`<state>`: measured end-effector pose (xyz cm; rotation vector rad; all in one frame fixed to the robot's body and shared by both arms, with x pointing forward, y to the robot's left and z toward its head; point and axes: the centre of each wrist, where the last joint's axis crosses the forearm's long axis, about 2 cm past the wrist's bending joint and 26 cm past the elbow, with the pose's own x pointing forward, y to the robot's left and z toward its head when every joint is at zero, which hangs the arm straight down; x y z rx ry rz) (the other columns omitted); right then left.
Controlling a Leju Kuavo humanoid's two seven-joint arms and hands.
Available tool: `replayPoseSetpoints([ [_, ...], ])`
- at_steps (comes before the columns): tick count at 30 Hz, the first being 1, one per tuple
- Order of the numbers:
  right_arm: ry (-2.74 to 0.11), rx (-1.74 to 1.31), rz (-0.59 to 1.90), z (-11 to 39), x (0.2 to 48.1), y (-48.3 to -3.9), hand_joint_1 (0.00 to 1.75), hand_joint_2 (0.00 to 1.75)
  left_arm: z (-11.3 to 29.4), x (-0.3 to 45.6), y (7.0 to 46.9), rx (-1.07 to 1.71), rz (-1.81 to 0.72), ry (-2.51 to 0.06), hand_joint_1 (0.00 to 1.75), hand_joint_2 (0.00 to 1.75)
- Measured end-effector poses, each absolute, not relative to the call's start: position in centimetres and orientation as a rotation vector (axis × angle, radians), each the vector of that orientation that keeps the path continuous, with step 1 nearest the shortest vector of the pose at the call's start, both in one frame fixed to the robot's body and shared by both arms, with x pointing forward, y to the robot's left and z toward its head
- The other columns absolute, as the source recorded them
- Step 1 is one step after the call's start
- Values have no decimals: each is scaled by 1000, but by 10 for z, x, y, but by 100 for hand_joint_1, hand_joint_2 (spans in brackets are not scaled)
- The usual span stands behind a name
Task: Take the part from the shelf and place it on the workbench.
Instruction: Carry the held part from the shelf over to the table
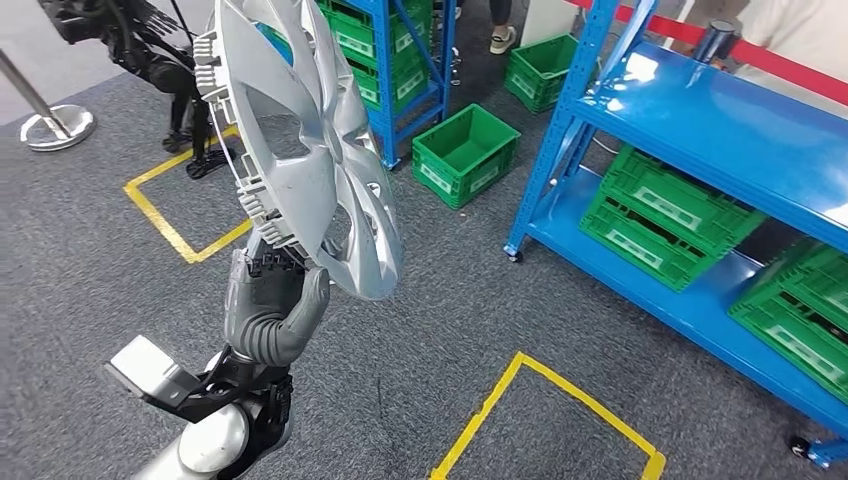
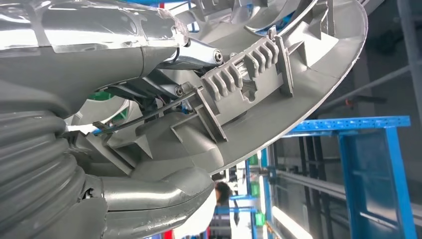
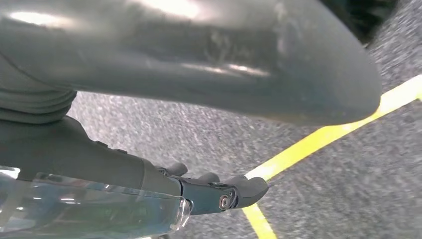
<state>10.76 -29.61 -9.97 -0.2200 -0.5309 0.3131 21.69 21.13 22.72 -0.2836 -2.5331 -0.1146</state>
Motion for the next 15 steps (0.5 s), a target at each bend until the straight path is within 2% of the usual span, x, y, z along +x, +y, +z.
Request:
replayPoseSetpoints([
  [15,-539,-207,324,-99,110,-292,0,0,227,216,212,-277,-116,-2528,175,175],
])
